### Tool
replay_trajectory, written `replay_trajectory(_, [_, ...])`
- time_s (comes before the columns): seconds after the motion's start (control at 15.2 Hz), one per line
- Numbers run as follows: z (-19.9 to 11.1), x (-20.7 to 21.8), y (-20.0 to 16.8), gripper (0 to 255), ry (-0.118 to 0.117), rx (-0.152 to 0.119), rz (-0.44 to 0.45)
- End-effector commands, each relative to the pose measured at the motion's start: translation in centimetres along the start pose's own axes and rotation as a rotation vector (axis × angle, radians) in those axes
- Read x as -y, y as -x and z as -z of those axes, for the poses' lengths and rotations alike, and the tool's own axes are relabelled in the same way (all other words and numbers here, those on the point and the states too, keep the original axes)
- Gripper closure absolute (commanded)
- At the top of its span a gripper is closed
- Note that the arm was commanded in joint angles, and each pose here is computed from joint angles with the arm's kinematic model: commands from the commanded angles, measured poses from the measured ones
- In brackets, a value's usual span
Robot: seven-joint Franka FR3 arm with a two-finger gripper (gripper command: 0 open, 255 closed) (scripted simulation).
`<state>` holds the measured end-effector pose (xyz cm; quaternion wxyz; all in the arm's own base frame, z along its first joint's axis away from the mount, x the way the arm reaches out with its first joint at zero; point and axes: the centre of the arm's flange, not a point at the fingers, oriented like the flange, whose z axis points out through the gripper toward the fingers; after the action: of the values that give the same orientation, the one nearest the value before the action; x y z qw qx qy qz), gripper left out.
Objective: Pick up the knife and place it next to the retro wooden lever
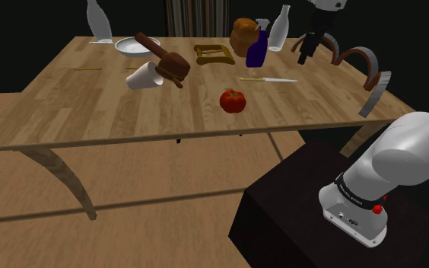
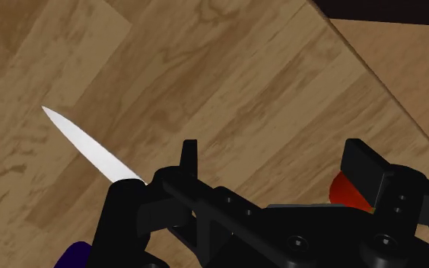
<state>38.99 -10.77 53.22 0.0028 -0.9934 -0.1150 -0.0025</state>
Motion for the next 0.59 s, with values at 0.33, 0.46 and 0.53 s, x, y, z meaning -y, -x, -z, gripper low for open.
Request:
replay_trajectory(0.33, [-4.7,-6.8,-5.8,0,-0.062,0.014,0.203])
replay_trajectory(0.46, [-6.1,-8.5,-7.7,0,-0.081,0.018,0.260])
replay_trajectory(0.53, [-6.9,-9.3,-8.6,0,-0.090,0.020,0.288])
